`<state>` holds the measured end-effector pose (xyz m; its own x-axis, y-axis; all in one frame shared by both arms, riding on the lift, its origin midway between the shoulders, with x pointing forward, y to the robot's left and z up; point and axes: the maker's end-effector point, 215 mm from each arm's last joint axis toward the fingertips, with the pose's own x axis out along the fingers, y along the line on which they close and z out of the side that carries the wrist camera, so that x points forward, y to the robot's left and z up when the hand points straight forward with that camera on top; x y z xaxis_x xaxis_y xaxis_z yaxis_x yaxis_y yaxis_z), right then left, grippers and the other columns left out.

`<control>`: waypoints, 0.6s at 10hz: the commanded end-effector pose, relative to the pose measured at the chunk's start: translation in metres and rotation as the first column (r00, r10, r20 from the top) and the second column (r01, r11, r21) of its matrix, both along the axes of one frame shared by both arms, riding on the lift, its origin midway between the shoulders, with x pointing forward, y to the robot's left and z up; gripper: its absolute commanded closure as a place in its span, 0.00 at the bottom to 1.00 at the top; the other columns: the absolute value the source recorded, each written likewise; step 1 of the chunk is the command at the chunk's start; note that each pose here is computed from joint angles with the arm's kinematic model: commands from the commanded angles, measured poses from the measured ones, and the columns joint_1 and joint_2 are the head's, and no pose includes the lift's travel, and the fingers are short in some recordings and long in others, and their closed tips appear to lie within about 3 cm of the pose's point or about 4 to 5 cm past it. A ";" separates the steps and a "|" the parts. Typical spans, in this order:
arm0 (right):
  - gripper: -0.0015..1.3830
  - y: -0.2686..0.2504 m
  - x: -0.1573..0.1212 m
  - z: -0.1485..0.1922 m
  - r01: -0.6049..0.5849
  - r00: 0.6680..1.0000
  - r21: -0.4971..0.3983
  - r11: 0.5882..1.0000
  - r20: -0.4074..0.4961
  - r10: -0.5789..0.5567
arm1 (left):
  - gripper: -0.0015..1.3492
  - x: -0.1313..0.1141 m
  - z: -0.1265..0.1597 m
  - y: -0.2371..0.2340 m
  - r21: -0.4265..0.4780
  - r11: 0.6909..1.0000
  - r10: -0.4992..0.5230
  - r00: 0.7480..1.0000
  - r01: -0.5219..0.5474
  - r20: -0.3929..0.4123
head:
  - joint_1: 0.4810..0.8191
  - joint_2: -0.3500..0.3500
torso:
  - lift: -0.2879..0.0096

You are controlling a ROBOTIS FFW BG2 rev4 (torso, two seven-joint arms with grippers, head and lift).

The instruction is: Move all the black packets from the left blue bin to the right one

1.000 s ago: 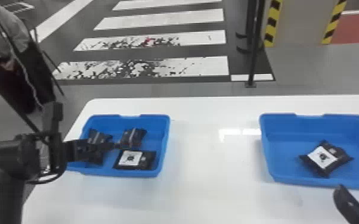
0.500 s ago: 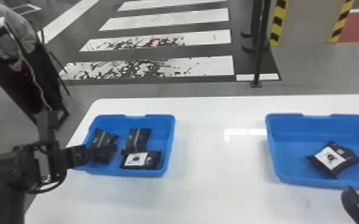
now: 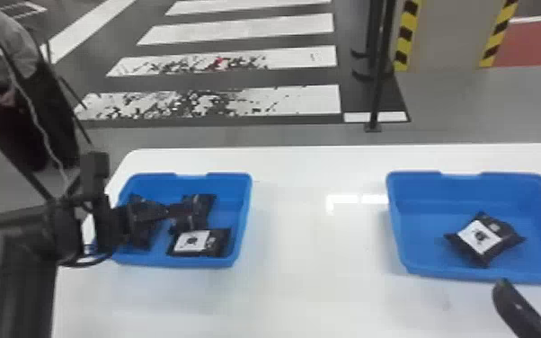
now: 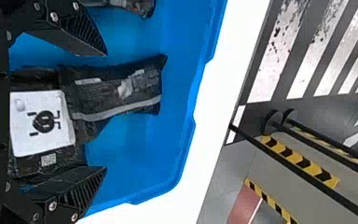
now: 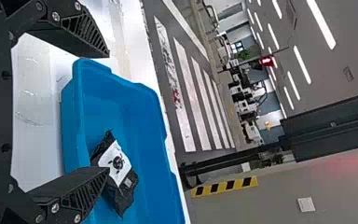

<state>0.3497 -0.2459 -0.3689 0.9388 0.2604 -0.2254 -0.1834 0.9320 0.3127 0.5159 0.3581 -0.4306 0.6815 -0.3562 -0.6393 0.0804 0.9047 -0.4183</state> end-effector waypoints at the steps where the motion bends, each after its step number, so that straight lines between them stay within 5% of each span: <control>1: 0.13 0.000 0.000 -0.003 0.000 1.000 0.003 1.000 -0.006 0.000 | 0.12 0.017 -0.008 -0.012 -0.001 1.000 -0.021 1.000 0.021 -0.012 | 0.63 0.71 | 0.50; 6: 0.13 0.002 0.001 -0.009 -0.005 1.000 0.020 1.000 -0.014 0.005 | 0.13 0.019 -0.038 -0.010 0.037 0.999 0.006 0.995 -0.002 -0.099 | 0.63 0.68 | 0.50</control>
<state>0.3498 -0.2435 -0.3773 0.9337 0.2709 -0.2343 -0.1849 0.9249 0.3322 0.5354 0.3479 -0.4650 0.6209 -0.3290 -0.7115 0.0443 0.9209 -0.3872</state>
